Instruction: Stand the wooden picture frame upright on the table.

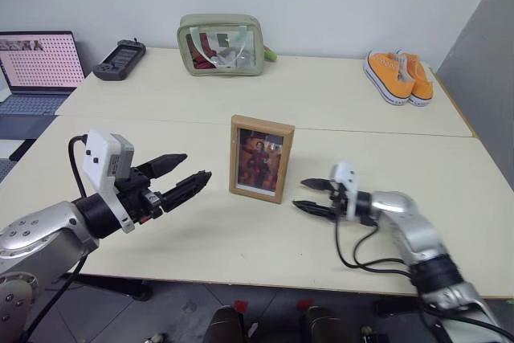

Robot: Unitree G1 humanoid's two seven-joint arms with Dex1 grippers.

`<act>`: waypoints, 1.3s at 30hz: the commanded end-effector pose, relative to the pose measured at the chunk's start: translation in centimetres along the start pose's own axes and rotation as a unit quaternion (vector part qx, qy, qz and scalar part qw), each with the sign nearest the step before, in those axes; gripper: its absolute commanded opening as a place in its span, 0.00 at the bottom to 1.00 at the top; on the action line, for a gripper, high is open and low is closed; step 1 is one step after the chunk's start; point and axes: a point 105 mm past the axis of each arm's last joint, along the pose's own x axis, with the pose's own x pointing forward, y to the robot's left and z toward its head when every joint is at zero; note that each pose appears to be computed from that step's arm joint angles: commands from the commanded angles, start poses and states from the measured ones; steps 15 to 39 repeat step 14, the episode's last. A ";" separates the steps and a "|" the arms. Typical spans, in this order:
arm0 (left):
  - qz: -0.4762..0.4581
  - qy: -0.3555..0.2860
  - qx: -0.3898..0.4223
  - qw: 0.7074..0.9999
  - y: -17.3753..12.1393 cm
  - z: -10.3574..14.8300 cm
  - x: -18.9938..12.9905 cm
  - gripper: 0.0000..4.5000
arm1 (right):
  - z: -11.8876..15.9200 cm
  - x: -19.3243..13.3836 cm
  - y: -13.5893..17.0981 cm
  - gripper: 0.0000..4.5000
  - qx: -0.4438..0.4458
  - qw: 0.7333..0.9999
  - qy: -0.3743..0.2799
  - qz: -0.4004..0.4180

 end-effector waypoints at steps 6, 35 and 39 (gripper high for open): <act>-0.047 -0.020 0.019 0.999 -0.3 1.5 1.0 0.83 | 6.2 -4.8 1.3 0.71 -0.072 0.997 -0.016 -0.005; -0.055 -0.026 0.022 0.998 -0.5 1.9 1.6 0.83 | 9.4 -4.1 1.5 0.71 -0.049 0.996 -0.070 -0.018; -0.055 -0.026 0.022 0.998 -0.5 1.9 1.6 0.83 | 9.4 -4.1 1.5 0.71 -0.049 0.996 -0.070 -0.018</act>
